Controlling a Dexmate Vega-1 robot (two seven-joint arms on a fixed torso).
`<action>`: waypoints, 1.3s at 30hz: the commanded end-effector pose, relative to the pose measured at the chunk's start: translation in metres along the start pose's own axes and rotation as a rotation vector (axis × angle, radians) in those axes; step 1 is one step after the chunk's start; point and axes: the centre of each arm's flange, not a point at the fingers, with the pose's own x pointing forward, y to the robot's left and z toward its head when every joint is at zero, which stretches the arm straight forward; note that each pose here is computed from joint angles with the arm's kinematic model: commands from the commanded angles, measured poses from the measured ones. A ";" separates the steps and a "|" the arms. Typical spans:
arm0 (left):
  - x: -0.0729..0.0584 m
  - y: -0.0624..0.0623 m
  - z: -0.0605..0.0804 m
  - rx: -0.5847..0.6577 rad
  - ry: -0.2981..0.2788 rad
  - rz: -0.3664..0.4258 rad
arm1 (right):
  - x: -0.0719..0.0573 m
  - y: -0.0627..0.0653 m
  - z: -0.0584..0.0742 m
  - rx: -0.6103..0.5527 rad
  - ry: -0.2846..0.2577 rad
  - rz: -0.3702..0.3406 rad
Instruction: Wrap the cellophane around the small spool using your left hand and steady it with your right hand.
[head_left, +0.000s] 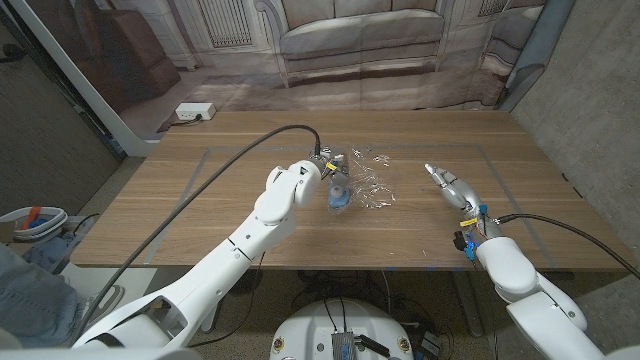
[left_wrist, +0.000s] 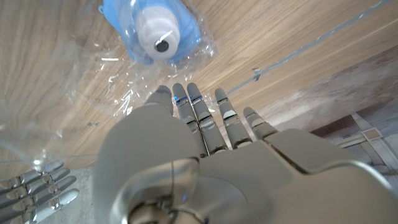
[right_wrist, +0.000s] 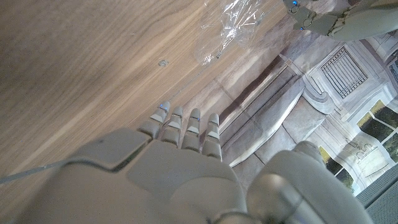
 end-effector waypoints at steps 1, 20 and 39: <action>-0.016 0.021 -0.010 -0.148 -0.089 0.182 | -0.006 0.003 0.004 -0.021 -0.031 -0.030; -0.075 0.012 -0.079 -0.135 -0.186 0.270 | -0.006 0.051 0.049 -0.302 -0.333 -0.024; -0.046 -0.014 -0.117 0.035 -0.396 0.238 | -0.022 0.117 0.067 -0.603 -0.418 0.039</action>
